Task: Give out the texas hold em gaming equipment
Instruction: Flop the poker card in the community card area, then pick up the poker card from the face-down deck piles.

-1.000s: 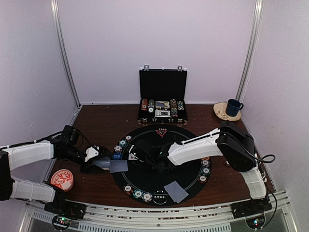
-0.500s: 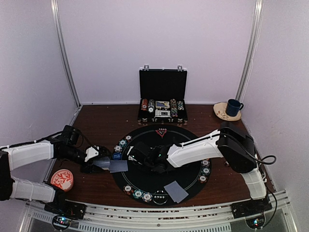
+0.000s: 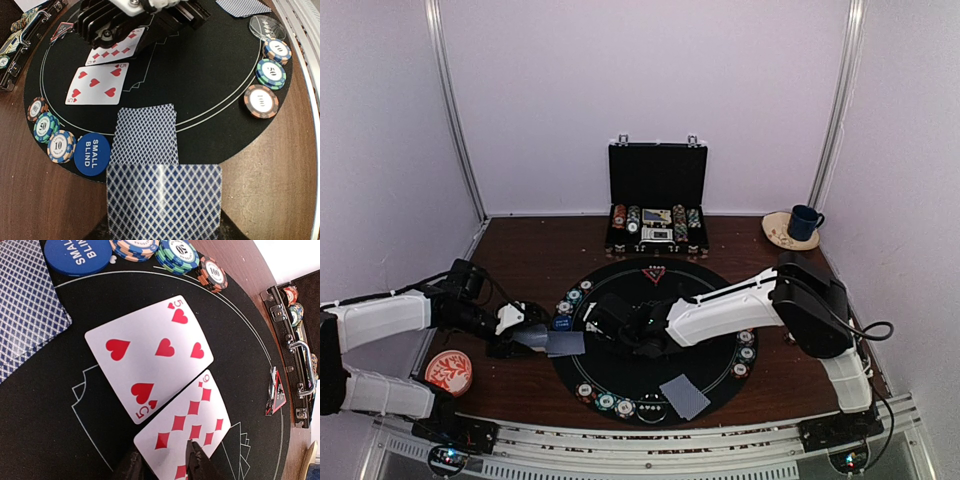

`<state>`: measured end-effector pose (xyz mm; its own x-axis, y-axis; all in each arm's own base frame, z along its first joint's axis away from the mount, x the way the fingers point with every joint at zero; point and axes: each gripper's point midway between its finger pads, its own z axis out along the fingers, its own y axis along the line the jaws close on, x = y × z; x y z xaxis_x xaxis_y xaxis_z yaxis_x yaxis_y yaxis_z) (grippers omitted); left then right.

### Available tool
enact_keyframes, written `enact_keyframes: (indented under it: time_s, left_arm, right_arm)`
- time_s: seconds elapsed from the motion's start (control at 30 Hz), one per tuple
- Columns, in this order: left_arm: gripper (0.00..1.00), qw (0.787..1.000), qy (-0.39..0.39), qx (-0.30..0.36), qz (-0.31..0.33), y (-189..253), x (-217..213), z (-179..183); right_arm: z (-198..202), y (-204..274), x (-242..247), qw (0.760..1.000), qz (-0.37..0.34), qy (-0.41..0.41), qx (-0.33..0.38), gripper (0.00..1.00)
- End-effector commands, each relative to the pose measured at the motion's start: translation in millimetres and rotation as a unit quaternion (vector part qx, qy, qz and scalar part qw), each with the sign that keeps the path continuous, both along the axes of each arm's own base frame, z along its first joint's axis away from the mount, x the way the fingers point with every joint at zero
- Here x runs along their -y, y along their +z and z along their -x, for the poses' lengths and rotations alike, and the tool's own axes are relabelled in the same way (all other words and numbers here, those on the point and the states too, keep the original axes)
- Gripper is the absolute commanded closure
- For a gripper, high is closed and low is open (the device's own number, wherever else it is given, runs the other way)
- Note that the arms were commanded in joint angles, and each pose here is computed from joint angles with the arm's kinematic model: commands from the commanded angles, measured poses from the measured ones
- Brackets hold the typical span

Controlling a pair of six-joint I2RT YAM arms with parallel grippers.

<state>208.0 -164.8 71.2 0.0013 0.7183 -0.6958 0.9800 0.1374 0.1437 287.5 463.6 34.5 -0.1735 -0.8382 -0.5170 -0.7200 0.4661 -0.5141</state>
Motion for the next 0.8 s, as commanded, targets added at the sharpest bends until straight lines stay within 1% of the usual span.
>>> enact_keyframes:
  time_s: [0.0, 0.2, 0.43, 0.6, 0.77]
  left_arm:
    - [0.89, 1.0, 0.004, 0.008, 0.008, 3.9, 1.7, -6.2]
    - [0.89, 1.0, 0.003, 0.009, 0.008, 4.4, 1.8, -6.1]
    - [0.89, 1.0, 0.004, 0.01, 0.008, 4.9, 1.9, -6.4]
    - [0.89, 1.0, 0.005, 0.011, 0.009, 5.6, 1.9, -6.4]
    - [0.89, 1.0, 0.004, 0.011, 0.01, 6.2, 2.3, -6.4]
  right_arm:
    - [10.9, 0.9, 5.5, 1.0, 0.015, 0.013, -0.015, 0.67]
    - [14.2, 6.2, 6.2, 0.999, 0.019, 0.017, -0.019, 0.58]
    - [21.2, 26.6, 9.2, 1.0, 0.009, 0.016, -0.015, 0.52]
    - [24.9, 47.4, 11.1, 1.0, -0.009, 0.004, -0.01, 0.33]
    - [23.7, 90.3, 11.4, 0.995, -0.093, -0.031, -0.007, 0.13]
